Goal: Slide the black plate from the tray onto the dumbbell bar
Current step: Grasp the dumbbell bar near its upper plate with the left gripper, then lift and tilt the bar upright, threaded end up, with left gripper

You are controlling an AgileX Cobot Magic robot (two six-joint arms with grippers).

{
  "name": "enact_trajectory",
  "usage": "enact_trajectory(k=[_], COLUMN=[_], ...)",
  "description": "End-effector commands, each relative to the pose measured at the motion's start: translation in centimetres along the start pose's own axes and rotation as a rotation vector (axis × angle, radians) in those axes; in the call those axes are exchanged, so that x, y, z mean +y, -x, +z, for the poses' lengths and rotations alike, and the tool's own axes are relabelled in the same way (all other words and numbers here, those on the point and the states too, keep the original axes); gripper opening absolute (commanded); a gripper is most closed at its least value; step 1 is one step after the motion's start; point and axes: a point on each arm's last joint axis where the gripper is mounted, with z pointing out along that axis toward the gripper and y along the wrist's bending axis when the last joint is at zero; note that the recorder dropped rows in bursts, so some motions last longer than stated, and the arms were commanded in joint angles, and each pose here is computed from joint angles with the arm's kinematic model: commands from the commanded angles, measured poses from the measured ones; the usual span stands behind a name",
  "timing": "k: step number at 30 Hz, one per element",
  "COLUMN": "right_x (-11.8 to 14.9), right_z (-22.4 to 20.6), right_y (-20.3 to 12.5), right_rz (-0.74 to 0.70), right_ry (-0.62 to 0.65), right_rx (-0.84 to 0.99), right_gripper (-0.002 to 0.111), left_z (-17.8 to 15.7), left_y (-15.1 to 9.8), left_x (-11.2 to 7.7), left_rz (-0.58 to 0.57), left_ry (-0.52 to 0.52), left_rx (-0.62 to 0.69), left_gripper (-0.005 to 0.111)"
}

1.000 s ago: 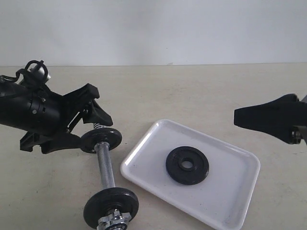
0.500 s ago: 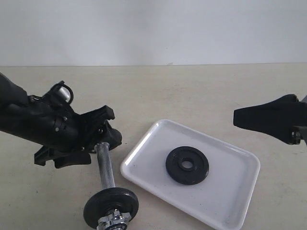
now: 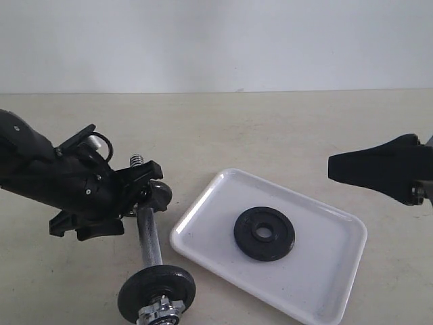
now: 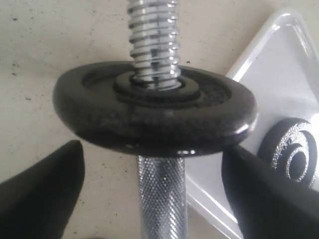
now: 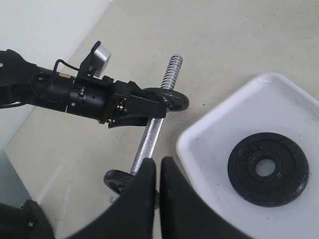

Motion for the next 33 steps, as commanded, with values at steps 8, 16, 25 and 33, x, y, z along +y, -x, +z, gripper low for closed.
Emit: enact_trajectory(k=[8,16,25,33], right_x=[0.0,-0.1,-0.1,-0.1], right_z=[0.0,0.0,0.0,0.0], right_y=[0.0,0.1,0.1,0.1], right_rz=[-0.009,-0.009,-0.009,-0.009], right_ry=[0.002,-0.005,-0.013,-0.011], right_rx=[-0.002,-0.005,-0.008,-0.007], right_gripper=[0.0,0.0,0.0,0.0], left_z=[1.8,1.8,3.5,5.0], left_y=[-0.2,0.7,0.6,0.0], left_x=[0.7,-0.1,-1.9,-2.2], left_rz=[-0.053,-0.033,0.022,0.06], left_ry=[0.033,0.011,-0.016,0.002], left_rx=[0.015,-0.006,0.061,0.089], left_gripper=[0.071,0.071,0.071,0.052])
